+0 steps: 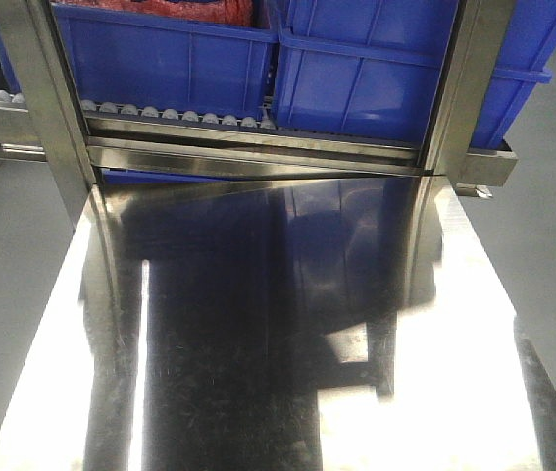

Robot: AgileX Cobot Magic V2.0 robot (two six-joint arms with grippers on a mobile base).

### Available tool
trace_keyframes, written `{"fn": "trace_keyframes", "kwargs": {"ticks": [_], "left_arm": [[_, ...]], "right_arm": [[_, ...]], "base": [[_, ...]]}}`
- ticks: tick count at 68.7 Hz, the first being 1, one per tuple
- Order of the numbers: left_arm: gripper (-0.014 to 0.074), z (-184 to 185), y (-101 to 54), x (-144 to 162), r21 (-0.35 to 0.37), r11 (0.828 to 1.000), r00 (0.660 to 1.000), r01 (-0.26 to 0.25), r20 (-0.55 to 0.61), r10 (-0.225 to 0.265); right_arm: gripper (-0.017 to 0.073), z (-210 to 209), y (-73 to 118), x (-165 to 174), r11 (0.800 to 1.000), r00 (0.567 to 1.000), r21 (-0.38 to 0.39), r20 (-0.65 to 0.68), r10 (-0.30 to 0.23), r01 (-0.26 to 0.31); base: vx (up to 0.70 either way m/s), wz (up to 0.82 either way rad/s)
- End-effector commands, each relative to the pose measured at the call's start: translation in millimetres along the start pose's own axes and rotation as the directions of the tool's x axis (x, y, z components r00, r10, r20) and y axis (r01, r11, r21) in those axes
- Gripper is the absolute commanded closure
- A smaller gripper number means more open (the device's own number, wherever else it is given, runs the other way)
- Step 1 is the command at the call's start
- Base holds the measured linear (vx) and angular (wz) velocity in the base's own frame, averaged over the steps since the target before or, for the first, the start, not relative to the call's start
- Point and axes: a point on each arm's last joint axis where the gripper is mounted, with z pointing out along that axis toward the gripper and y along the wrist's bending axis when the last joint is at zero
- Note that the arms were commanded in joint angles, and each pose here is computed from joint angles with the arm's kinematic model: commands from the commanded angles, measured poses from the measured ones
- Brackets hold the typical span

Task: Move and align brake pads A on conveyor
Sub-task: 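Lift the right gripper with its brake pad off the table, then back away and turn the base from the steel table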

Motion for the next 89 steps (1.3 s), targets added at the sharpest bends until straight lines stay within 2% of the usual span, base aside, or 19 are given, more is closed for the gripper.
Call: {"fn": "trace_keyframes", "kwargs": {"ticks": [1,89], "left_arm": [[0.0513,-3.0,-1.8,-14.7,0.016,1.0,0.995,0.0,0.103,-0.002],[0.0513,-3.0,-1.8,-14.7,0.016,1.0,0.995,0.0,0.103,-0.002]], "right_arm": [[0.0529,-11.1,0.6,-17.2,1.0,0.987,-0.018,0.162,-0.022,0.025],[0.0528,-14.7,-0.2,-16.7,1.0,0.985,-0.015,0.172,-0.021,0.024]], "base": [[0.0,0.0],[0.0,0.0]]}}
